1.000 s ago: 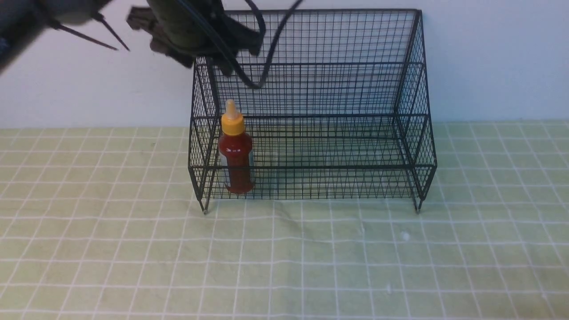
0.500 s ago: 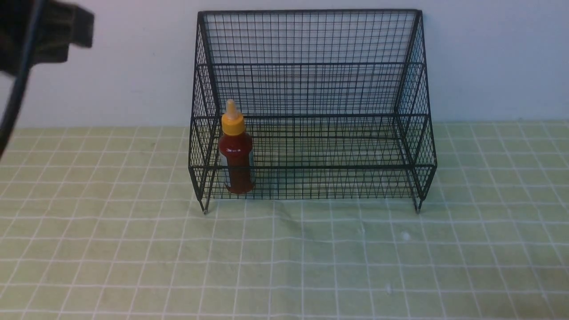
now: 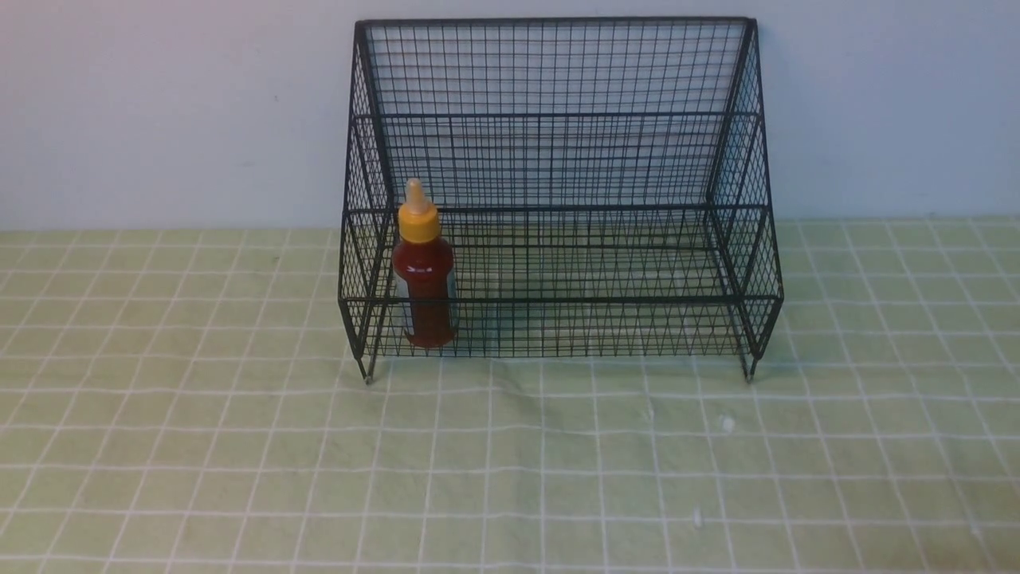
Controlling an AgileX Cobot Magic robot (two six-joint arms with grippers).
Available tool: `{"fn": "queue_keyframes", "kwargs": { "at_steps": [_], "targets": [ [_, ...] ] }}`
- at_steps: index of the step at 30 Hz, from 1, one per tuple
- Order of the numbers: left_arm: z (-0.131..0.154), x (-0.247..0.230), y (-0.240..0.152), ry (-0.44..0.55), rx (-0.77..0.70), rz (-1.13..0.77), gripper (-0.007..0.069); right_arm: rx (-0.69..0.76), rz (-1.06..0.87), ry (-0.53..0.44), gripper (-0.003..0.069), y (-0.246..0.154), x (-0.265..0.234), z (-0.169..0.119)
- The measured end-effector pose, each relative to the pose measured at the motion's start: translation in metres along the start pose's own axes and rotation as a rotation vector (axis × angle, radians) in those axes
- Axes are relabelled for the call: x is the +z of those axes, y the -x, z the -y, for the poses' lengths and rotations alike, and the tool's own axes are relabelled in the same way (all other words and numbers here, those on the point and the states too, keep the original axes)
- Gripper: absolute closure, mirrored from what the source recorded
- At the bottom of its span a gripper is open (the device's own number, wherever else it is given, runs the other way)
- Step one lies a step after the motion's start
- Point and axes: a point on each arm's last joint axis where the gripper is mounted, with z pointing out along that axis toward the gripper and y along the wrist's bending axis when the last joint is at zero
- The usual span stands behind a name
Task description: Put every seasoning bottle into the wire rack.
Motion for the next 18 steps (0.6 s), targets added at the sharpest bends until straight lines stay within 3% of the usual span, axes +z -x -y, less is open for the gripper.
{"fn": "queue_keyframes", "kwargs": {
  "at_steps": [6,10,18],
  "targets": [
    [-0.013,-0.039,-0.029,-0.037,-0.039,0.147,0.0632,0.000,0.000,0.000,0.0670,0.000,0.000,0.000],
    [-0.015,-0.040,-0.053,-0.056,0.001,0.243,0.0632,0.000,0.000,0.000,0.0670,0.000,0.000,0.000],
    [0.006,0.033,-0.106,-0.040,0.204,0.228,0.0632,0.006,0.000,0.002,0.0670,0.000,0.000,0.000]
  ]
}}
